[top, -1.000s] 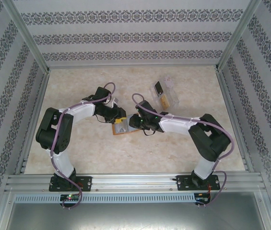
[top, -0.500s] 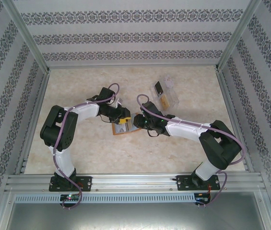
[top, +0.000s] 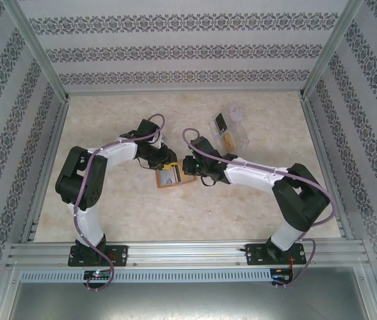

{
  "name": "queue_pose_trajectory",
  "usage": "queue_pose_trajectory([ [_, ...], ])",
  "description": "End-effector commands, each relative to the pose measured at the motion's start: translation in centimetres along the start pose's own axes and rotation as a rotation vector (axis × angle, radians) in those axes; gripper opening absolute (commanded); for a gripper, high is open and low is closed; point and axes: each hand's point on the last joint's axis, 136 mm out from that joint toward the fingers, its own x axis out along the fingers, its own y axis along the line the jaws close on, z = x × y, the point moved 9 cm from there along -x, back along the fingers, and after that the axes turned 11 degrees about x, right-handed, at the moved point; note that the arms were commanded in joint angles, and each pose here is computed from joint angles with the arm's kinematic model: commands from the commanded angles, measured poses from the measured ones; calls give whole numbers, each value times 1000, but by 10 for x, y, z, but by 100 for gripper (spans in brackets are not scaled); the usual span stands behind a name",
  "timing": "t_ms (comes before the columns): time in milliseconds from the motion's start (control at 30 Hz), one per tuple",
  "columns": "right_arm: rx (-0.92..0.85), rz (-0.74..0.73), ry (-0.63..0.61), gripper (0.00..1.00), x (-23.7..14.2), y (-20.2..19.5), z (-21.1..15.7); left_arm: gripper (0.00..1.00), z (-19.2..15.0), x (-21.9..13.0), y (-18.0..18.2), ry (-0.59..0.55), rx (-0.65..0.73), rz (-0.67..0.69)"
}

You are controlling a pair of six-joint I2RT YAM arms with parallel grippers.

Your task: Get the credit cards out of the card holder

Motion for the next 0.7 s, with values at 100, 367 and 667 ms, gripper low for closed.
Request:
queue_pose_trajectory([
  [100, -38, -107, 60, 15, 18, -6, -1, 24, -5, -1, 9, -3, -23, 45],
  [367, -31, -199, 81, 18, 35, -18, -1, 26, -7, 6, 12, 26, -34, 11],
  [667, -28, -249, 110, 23, 46, -26, -5, 27, -10, 12, 17, 50, -43, 13],
])
